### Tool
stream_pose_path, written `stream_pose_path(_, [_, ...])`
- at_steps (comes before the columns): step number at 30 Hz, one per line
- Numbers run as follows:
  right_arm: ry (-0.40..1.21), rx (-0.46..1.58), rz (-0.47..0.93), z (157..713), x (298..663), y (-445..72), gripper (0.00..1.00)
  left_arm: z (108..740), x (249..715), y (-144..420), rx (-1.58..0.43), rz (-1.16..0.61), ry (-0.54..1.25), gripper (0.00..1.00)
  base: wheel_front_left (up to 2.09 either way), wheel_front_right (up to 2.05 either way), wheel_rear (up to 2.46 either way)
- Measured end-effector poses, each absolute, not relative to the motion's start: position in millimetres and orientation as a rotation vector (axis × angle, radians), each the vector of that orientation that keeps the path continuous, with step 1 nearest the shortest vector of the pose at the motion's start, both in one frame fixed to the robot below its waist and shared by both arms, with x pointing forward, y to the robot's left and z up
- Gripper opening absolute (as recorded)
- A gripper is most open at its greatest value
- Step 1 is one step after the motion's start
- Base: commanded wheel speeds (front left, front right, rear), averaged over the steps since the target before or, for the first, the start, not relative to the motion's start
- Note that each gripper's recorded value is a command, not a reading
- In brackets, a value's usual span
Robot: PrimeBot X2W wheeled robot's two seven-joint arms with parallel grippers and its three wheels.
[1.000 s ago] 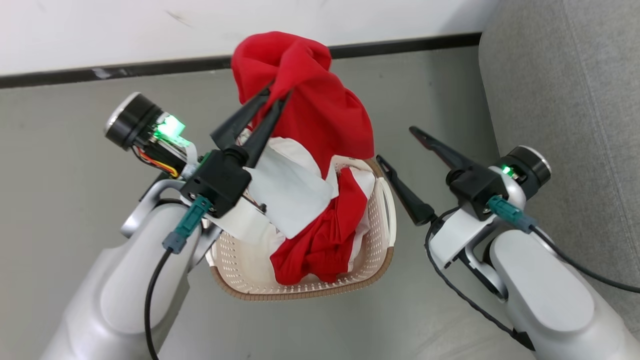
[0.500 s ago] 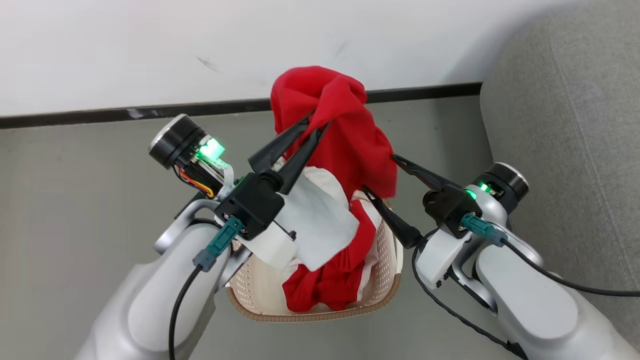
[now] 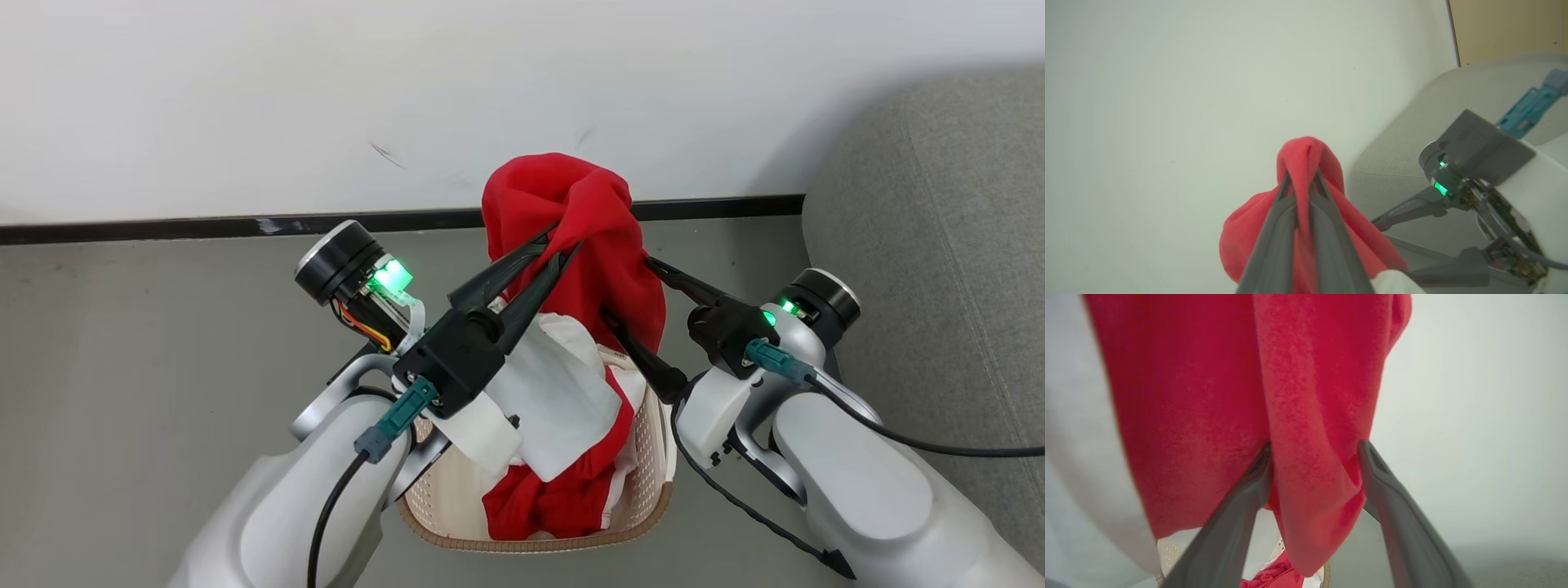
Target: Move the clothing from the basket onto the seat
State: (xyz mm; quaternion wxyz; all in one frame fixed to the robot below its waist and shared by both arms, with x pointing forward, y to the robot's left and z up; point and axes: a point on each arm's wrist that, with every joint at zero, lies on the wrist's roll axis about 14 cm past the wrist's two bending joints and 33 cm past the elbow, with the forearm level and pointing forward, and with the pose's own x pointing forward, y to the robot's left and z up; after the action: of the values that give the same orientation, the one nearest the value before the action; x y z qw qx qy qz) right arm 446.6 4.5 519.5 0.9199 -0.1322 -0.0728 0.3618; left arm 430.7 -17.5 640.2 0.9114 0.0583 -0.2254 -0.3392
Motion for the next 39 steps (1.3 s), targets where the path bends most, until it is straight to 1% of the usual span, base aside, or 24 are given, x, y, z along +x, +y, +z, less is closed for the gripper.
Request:
stream_pose_path(7, [-0.14, -0.261, 0.754, 521.5, 443.3, 11.4, 1.0, 645.4, 417.1, -16.1, 0.114, -0.698, -0.461, 0.0, 0.0, 0.0, 0.0])
stream_pose_path(8, [-0.141, -0.262, 0.757, 522.0, 442.6, 12.5, 0.88, 646.0, 415.8, -15.7, 0.114, -0.697, -0.46, 0.0, 0.0, 0.0, 0.0])
stream_pose_path(9, [-0.142, -0.263, 0.76, 522.7, 442.0, 13.7, 0.6, 646.6, 414.1, -15.1, 0.11, -0.695, -0.46, 0.0, 0.0, 0.0, 0.0])
stream_pose_path(10, [-0.144, -0.263, 0.762, 523.7, 441.4, 14.8, 0.39, 646.9, 412.4, -14.5, 0.11, -0.694, -0.46, 0.0, 0.0, 0.0, 0.0])
stream_pose_path(12, [-0.146, -0.26, 0.765, 525.4, 440.4, 16.5, 0.19, 648.7, 409.1, -13.9, 0.111, -0.695, -0.463, 0.0, 0.0, 0.0, 0.0])
stream_pose_path(13, [-0.147, -0.262, 0.767, 526.0, 439.9, 17.1, 0.0, 650.0, 408.1, -13.4, 0.107, -0.693, -0.462, 0.0, 0.0, 0.0, 0.0])
stream_pose_path(17, [-0.159, -0.242, 0.755, 534.0, 440.4, 16.1, 0.0, 649.6, 404.4, -7.3, 0.058, -0.673, -0.44, 0.0, 0.0, 0.0, 0.0])
stream_pose_path(28, [-0.138, -0.168, 0.697, 533.6, 433.2, -2.6, 0.0, 617.3, 411.3, 21.7, 0.04, -0.569, -0.327, 0.0, 0.0, 0.0, 0.0])
stream_pose_path(29, [-0.145, -0.159, 0.686, 536.4, 434.1, -5.6, 0.0, 615.9, 411.5, 21.9, 0.031, -0.565, -0.322, 0.16, 0.0, 0.0, 0.0])
stream_pose_path(30, [-0.151, -0.15, 0.673, 539.4, 435.2, -9.3, 0.0, 615.3, 411.8, 21.9, 0.018, -0.563, -0.318, 0.36, 0.0, 0.0, 0.0])
stream_pose_path(31, [-0.151, -0.15, 0.673, 539.4, 435.2, -9.3, 0.0, 615.3, 411.8, 21.9, 0.018, -0.563, -0.318, 0.46, 0.0, 0.0, 0.0])
stream_pose_path(32, [-0.157, -0.14, 0.661, 542.1, 436.0, -12.6, 0.0, 614.4, 411.9, 22.1, 0.006, -0.561, -0.313, 0.89, 0.0, 0.0, 0.0])
stream_pose_path(33, [-0.164, -0.134, 0.649, 545.1, 437.1, -15.9, 0.0, 612.8, 411.6, 22.0, -0.001, -0.56, -0.308, 1.0, 0.0, 0.0, 0.0])
stream_pose_path(39, [-0.226, -0.124, 0.559, 568.8, 447.3, -46.7, 0.0, 608.0, 409.8, 19.5, -0.045, -0.558, -0.302, 1.0, 0.0, 0.0, 0.0])
